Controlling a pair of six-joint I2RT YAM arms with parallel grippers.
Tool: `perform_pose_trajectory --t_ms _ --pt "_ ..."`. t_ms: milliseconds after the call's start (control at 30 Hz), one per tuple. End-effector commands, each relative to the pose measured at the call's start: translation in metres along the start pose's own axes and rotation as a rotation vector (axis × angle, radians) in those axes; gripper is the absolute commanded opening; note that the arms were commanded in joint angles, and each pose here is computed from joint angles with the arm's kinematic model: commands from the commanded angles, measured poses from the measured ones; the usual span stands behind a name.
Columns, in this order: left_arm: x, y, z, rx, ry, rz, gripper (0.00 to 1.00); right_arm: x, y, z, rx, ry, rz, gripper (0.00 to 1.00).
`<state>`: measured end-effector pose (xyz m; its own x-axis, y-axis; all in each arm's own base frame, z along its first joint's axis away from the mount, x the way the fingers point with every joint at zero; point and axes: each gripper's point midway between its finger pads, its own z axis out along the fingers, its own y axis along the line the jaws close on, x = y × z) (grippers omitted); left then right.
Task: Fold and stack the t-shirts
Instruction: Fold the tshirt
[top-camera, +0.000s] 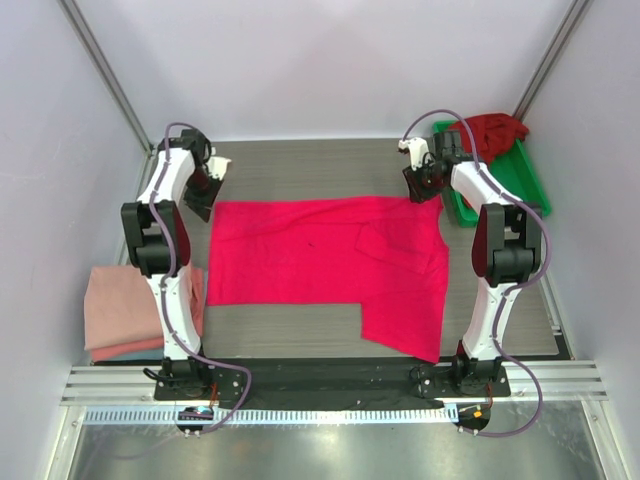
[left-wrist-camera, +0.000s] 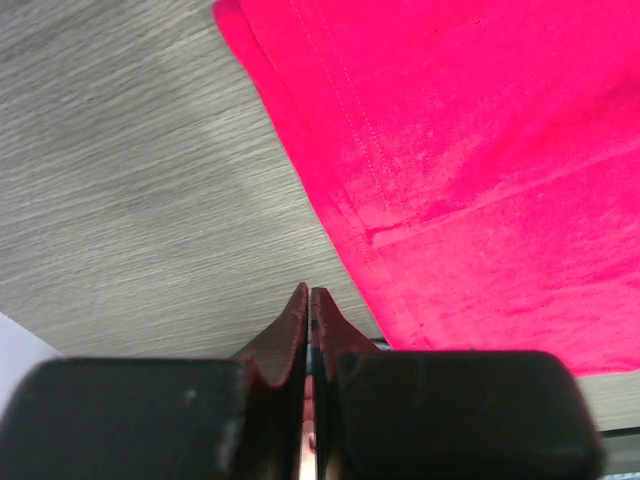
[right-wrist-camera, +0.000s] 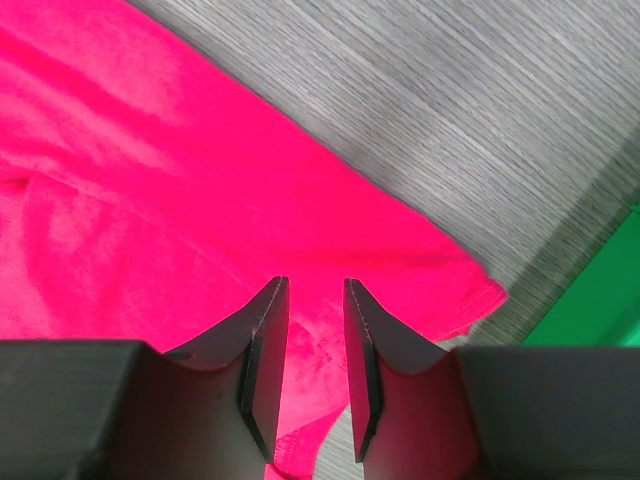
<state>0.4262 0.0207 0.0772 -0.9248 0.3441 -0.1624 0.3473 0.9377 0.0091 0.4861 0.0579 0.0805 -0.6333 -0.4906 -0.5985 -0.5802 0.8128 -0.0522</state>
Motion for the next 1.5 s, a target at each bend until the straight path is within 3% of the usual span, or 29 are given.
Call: perform_pose_trajectory --t_ms 0,333,633,867,967,1100,1233,1367,1467 --pt "-0.014 0.001 -0.001 -0.004 -0.035 0.007 0.07 -0.018 -0.019 -0.003 0.060 -0.043 -0.003 0.34" --pt "-0.058 0.000 0.040 0.041 -0.073 -0.012 0.09 0.000 -0.027 0.003 0.102 0.018 -0.025 0.36" --pt "-0.056 0.015 0.096 0.001 0.000 -0.021 0.07 0.025 -0.043 0.029 0.150 0.117 -0.031 0.36" --pt "-0.081 0.052 0.113 -0.147 -0.059 -0.026 0.00 0.038 -0.074 0.062 0.213 0.187 -0.068 0.36" --pt "-0.102 0.076 0.113 -0.251 -0.129 -0.032 0.00 0.013 -0.093 0.074 0.243 0.130 -0.067 0.36" --pt "-0.132 0.102 0.103 -0.377 -0.231 -0.023 0.00 -0.011 -0.098 0.088 0.245 0.074 -0.099 0.37" --pt "-0.174 0.117 0.066 -0.460 -0.414 -0.087 0.05 -0.038 -0.099 0.089 0.243 0.008 -0.113 0.37" --pt "-0.197 0.114 -0.009 -0.487 -0.560 -0.139 0.23 -0.089 -0.097 0.049 0.261 -0.126 -0.074 0.37" --pt "-0.193 0.084 -0.048 -0.446 -0.584 -0.144 0.29 -0.121 -0.087 0.004 0.256 -0.220 -0.089 0.38"
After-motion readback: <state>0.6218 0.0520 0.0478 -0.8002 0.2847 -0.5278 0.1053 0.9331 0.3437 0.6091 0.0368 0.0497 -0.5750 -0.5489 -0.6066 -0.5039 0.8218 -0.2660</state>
